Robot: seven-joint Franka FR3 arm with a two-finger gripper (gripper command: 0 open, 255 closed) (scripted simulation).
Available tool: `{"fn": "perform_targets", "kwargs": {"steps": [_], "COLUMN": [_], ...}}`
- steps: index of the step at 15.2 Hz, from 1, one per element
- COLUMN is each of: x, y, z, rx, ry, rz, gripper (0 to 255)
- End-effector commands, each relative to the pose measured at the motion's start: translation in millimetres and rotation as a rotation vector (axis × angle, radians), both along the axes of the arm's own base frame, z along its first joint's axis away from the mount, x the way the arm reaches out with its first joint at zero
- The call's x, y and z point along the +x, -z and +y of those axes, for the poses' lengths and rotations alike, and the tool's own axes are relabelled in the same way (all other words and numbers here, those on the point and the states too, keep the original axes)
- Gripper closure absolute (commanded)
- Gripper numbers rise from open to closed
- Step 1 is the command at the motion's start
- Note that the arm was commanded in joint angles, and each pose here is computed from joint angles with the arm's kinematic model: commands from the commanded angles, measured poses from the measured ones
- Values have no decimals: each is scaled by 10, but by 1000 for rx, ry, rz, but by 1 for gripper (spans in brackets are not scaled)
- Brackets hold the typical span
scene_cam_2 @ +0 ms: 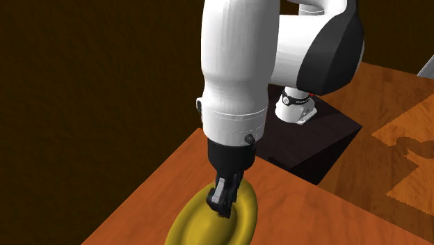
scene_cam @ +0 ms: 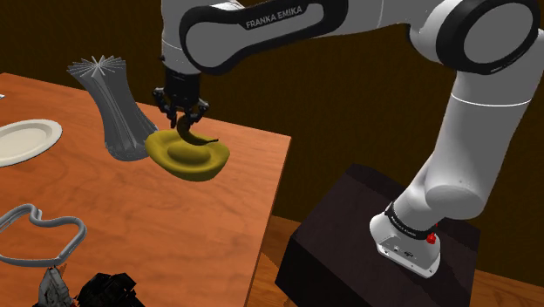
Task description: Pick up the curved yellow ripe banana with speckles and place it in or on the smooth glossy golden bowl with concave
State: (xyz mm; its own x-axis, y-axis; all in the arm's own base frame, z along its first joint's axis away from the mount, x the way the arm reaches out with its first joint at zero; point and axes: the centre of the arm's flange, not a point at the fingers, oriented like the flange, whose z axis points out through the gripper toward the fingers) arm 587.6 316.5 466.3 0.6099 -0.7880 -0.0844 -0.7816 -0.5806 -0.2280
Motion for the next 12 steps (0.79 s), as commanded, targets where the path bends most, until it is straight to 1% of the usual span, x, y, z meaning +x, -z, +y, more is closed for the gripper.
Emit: {"fn": "perform_targets", "kwargs": {"steps": [1, 3, 12], "x": [204, 374, 374], "y": [21, 9, 484], "z": [175, 330, 330], "rx": [-1, -1, -1], "ry": [2, 2, 2], "rz": [0, 0, 0], "gripper": [255, 255, 255]}}
